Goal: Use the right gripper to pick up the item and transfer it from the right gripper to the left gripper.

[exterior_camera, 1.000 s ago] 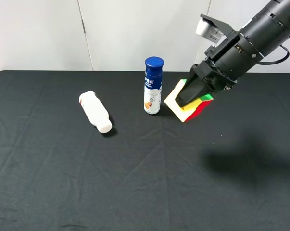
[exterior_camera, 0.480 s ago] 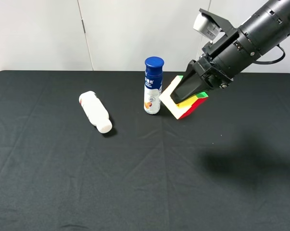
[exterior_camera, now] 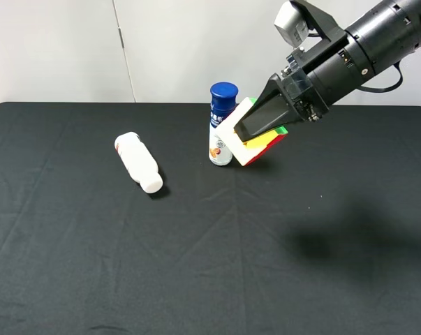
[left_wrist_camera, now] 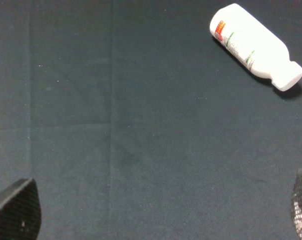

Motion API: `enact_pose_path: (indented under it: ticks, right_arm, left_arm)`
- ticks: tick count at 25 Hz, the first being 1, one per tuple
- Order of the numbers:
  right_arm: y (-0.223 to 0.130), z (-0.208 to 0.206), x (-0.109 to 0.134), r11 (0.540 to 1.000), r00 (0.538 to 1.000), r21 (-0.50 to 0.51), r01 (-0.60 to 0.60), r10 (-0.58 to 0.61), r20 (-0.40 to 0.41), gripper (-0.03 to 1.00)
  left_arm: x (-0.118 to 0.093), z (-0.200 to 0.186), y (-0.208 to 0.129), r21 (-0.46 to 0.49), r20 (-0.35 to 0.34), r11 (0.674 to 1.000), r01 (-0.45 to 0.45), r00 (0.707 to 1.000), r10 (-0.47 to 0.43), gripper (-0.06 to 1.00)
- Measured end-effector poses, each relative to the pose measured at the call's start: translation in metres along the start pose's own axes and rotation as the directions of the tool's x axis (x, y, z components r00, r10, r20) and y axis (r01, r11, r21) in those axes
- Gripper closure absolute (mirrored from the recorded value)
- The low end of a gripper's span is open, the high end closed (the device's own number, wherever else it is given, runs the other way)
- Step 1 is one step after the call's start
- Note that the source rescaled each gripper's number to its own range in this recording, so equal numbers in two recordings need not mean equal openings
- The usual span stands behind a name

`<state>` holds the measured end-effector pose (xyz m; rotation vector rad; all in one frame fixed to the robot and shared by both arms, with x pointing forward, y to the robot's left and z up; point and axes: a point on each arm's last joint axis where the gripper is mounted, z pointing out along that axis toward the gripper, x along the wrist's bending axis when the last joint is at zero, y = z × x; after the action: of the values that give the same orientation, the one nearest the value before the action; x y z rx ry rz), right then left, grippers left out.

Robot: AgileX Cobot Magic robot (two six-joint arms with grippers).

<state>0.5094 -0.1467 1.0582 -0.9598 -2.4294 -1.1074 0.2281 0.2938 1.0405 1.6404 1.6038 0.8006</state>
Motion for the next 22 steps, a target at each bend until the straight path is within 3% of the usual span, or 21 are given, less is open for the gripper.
enact_pose_path:
  ticks: [5,13,22]
  right_arm:
    - [0.003,0.0,0.003,0.998,0.998,-0.034,0.056,-0.057,-0.03,0.97]
    - [0.005,0.0,0.008,0.991,0.989,-0.069,0.115,-0.12,-0.082,0.97]
    - [0.009,0.028,0.041,0.97,0.961,-0.039,0.241,-0.244,-0.132,0.97]
  left_arm:
    - [-0.002,0.0,0.0,-0.001,0.024,1.0,-0.001,1.0,0.001,-0.05]
    - [-0.01,0.0,0.017,0.029,0.116,0.996,-0.087,0.99,0.083,-0.04]
    - [-0.015,0.016,0.054,0.118,0.229,0.954,-0.276,0.942,0.245,-0.03]
